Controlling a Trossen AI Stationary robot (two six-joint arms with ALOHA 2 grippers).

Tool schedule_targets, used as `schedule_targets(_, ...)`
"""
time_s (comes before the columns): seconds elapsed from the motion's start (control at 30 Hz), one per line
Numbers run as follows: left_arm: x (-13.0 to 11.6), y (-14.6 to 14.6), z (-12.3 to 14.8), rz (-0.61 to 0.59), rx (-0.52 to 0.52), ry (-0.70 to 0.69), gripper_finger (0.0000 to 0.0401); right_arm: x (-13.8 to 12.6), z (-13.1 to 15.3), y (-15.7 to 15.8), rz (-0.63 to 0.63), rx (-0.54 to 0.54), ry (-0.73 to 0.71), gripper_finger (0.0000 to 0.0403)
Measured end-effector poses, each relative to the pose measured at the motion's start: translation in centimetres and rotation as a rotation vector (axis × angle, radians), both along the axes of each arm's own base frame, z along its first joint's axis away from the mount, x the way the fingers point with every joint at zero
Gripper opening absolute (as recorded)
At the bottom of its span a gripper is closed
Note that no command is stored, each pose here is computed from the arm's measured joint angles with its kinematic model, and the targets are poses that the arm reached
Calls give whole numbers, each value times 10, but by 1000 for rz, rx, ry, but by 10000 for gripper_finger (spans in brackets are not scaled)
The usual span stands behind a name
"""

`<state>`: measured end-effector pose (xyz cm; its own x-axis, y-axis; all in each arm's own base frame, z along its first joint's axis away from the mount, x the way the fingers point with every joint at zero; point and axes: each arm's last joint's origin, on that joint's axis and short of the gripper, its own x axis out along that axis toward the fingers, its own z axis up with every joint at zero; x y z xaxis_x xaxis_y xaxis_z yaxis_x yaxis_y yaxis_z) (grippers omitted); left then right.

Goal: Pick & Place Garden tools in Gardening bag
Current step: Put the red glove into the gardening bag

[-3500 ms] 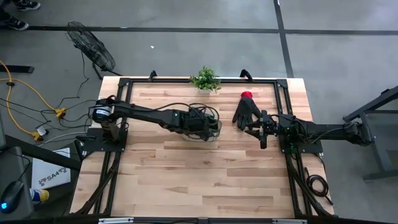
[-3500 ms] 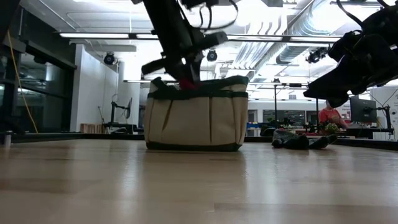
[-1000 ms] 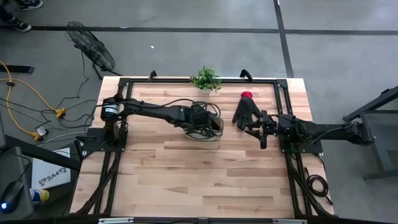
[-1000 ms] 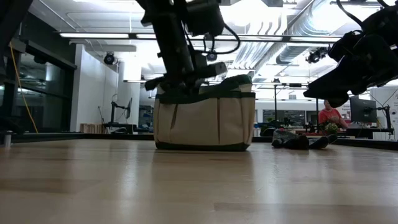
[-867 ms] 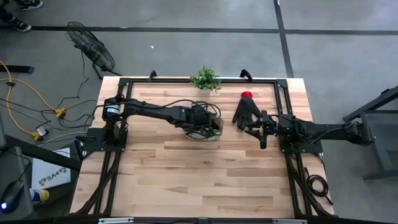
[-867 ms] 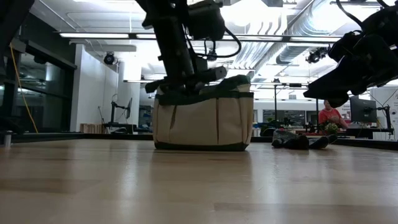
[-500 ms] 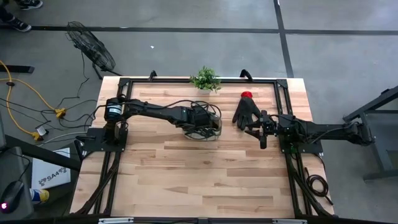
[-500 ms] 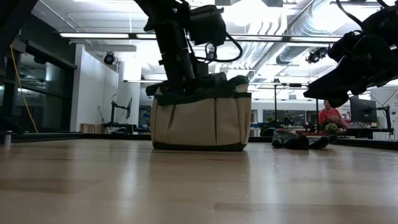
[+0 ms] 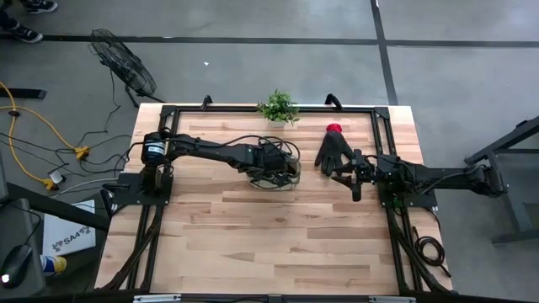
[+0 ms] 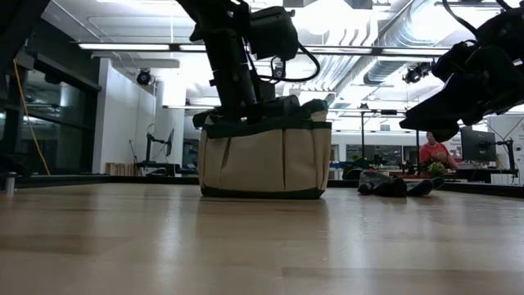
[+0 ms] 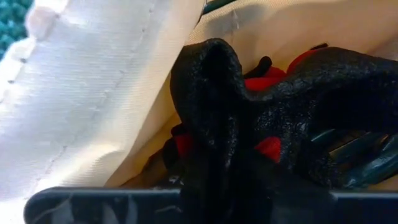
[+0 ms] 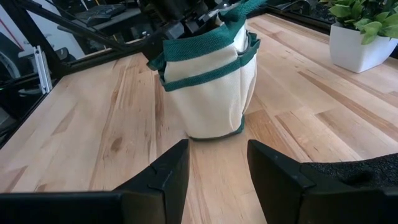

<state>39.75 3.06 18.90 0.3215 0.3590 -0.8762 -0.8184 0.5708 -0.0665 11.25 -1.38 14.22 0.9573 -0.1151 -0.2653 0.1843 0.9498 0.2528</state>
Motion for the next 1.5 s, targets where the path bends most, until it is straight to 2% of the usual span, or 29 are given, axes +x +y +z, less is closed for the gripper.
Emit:
schedule_targets(0.27, 2, 0, 0, -54, 7, -2, 99, 0, 0, 0, 0, 0, 0, 153)
schedule_targets(0.57, 1, -1, 13, -96, 14, -43, 209, 0, 0, 0, 0, 0, 0, 153)
schedule_targets(0.7, -2, -1, 21, -98, 25, -58, 241, 0, 0, 0, 0, 0, -1, 153)
schedule_targets(1.13, -11, -1, 53, -97, 61, -143, 244, 0, 0, 0, -1, 0, 1, 154)
schedule_targets(1.5, -9, -3, 57, -109, 49, -191, 244, 0, 0, 0, 0, 0, 2, 154)
